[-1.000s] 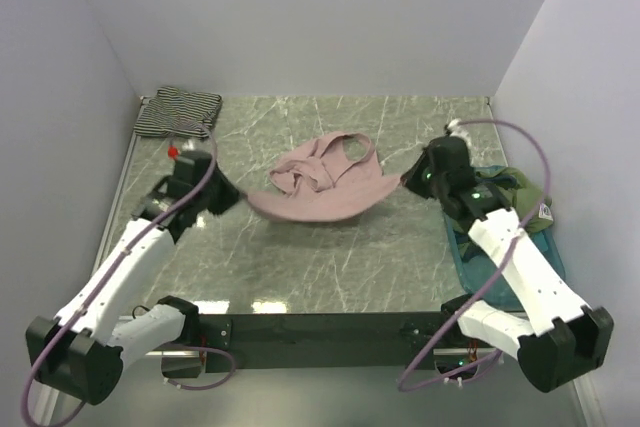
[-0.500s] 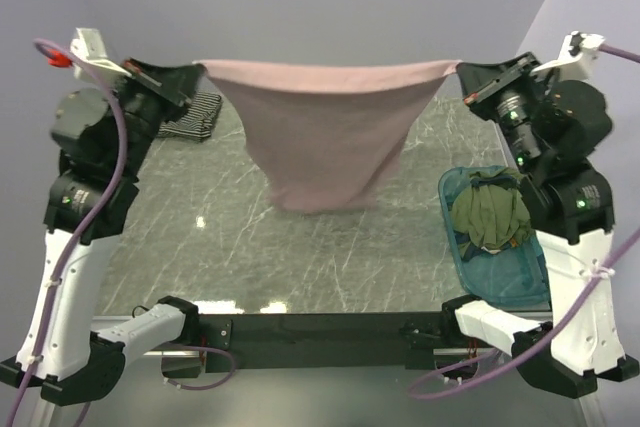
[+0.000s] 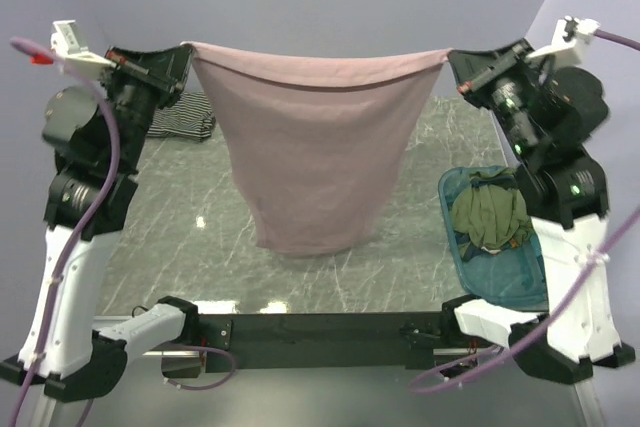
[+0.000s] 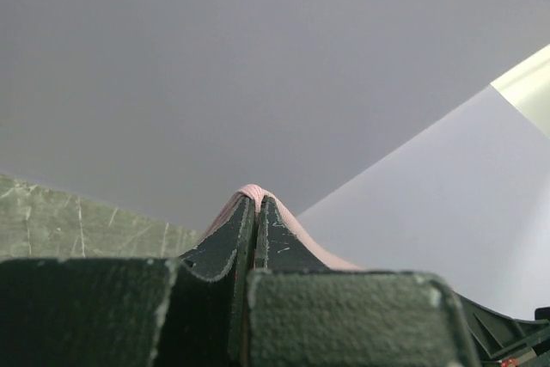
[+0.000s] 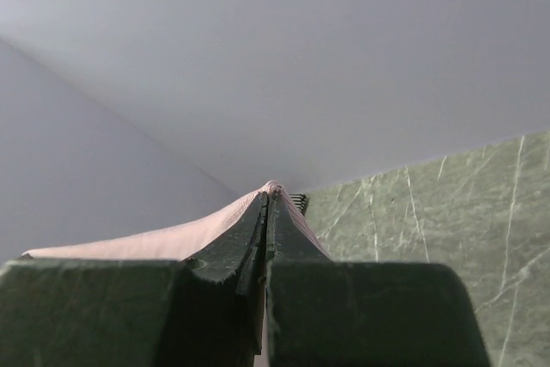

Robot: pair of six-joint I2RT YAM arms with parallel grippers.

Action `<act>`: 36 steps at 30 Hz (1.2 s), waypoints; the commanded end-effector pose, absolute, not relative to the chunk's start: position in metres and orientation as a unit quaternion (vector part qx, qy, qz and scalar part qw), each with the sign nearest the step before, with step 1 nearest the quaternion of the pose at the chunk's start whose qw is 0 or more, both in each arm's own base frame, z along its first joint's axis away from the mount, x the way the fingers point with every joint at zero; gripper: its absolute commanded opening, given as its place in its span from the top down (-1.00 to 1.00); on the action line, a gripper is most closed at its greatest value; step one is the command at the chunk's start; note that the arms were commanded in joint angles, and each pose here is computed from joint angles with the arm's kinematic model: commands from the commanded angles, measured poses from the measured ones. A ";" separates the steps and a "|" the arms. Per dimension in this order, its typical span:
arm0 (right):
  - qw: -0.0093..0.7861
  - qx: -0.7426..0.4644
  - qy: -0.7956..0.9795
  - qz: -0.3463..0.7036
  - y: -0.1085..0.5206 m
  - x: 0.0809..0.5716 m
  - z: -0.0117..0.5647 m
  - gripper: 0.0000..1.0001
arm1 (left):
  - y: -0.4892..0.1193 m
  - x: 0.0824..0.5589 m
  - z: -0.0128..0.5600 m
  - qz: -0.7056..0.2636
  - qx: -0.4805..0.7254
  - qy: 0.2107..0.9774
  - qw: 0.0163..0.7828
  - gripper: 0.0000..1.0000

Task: Fold and stack the tank tops
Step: Flatten the tank top out

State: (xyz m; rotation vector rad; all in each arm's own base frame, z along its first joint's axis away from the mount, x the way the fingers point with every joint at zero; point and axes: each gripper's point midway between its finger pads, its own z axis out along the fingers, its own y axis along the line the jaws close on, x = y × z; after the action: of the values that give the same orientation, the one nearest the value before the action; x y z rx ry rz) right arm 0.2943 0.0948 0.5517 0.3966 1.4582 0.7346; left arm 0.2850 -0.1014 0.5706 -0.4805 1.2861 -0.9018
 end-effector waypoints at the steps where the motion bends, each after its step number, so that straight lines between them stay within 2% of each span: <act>1: 0.666 0.164 0.647 0.335 0.109 0.333 0.549 1.00 | -0.101 0.317 0.578 -0.407 -0.227 0.554 0.690 0.99; 3: 0.675 0.155 0.637 0.339 0.114 0.350 0.560 1.00 | -0.104 0.348 0.569 -0.411 -0.217 0.565 0.681 0.99; 4: 0.669 0.153 0.649 0.329 0.120 0.377 0.548 1.00 | -0.103 0.359 0.574 -0.419 -0.214 0.558 0.683 0.99; 5: 0.681 0.142 0.634 0.338 0.123 0.381 0.567 1.00 | -0.107 0.364 0.585 -0.434 -0.195 0.555 0.682 0.99; 6: 0.683 0.136 0.631 0.340 0.126 0.390 0.572 1.00 | -0.103 0.395 0.573 -0.428 -0.200 0.564 0.678 0.99; 7: 0.676 0.133 0.646 0.330 0.131 0.419 0.559 1.00 | -0.102 0.406 0.575 -0.435 -0.195 0.561 0.677 0.99; 8: 0.696 0.124 0.620 0.339 0.130 0.417 0.590 1.00 | -0.102 0.407 0.599 -0.449 -0.175 0.541 0.690 0.99; 9: 0.690 0.127 0.631 0.331 0.134 0.445 0.577 1.00 | -0.105 0.438 0.584 -0.453 -0.162 0.559 0.675 0.99; 10: 0.698 0.124 0.625 0.328 0.133 0.453 0.583 1.00 | -0.105 0.449 0.587 -0.460 -0.155 0.560 0.671 0.99; 11: 0.702 0.124 0.618 0.331 0.133 0.460 0.589 1.00 | -0.105 0.442 0.621 -0.472 -0.127 0.533 0.690 0.99; 12: 0.723 0.119 0.589 0.341 0.128 0.454 0.616 1.00 | -0.103 0.475 0.604 -0.471 -0.128 0.549 0.678 0.99; 13: 0.718 0.121 0.592 0.345 0.131 0.472 0.607 1.00 | -0.107 0.480 0.607 -0.478 -0.112 0.551 0.674 0.99; 14: 0.730 0.123 0.577 0.345 0.124 0.475 0.616 1.00 | -0.106 0.468 0.638 -0.484 -0.088 0.526 0.694 0.99; 15: 0.735 0.122 0.570 0.347 0.122 0.476 0.619 1.00 | -0.105 0.488 0.624 -0.491 -0.086 0.537 0.681 0.99; 19: 0.735 0.134 0.573 0.336 0.113 0.480 0.603 1.00 | -0.078 0.490 0.619 -0.487 -0.094 0.533 0.686 0.99; 20: 0.718 0.136 0.595 0.335 0.117 0.490 0.576 1.00 | -0.072 0.510 0.578 -0.484 -0.125 0.562 0.658 0.99; 22: 0.704 0.140 0.607 0.340 0.119 0.485 0.561 1.00 | -0.065 0.496 0.568 -0.486 -0.139 0.566 0.651 0.99; 23: 0.679 0.142 0.635 0.340 0.124 0.494 0.524 1.00 | -0.062 0.509 0.521 -0.480 -0.171 0.598 0.619 0.99; 25: 0.664 0.149 0.646 0.346 0.125 0.485 0.504 1.00 | -0.062 0.495 0.500 -0.475 -0.193 0.611 0.603 0.99; 26: 0.625 0.163 0.685 0.337 0.127 0.490 0.447 1.00 | -0.059 0.489 0.463 -0.464 -0.222 0.631 0.581 0.99; 28: 0.605 0.175 0.695 0.346 0.128 0.471 0.420 1.00 | -0.056 0.480 0.419 -0.451 -0.259 0.655 0.547 0.99; 29: 0.561 0.191 0.733 0.335 0.129 0.465 0.357 1.00 | -0.056 0.467 0.375 -0.441 -0.290 0.675 0.516 0.99; 31: 0.533 0.203 0.745 0.346 0.131 0.441 0.321 1.00 | -0.059 0.449 0.325 -0.436 -0.326 0.693 0.473 0.99; 32: 0.487 0.218 0.777 0.335 0.131 0.424 0.261 1.00 | -0.061 0.427 0.275 -0.421 -0.351 0.714 0.436 0.99; 36: 0.401 0.233 0.832 0.305 0.130 0.360 0.155 1.00 | -0.056 0.361 0.154 -0.339 -0.407 0.774 0.346 0.99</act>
State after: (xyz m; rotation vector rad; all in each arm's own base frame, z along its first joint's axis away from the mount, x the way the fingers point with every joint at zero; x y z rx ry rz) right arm 0.3883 0.1261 0.1747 0.5811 2.0941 0.7278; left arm 0.3963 -0.0619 0.2000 -0.9819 1.9301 -0.9786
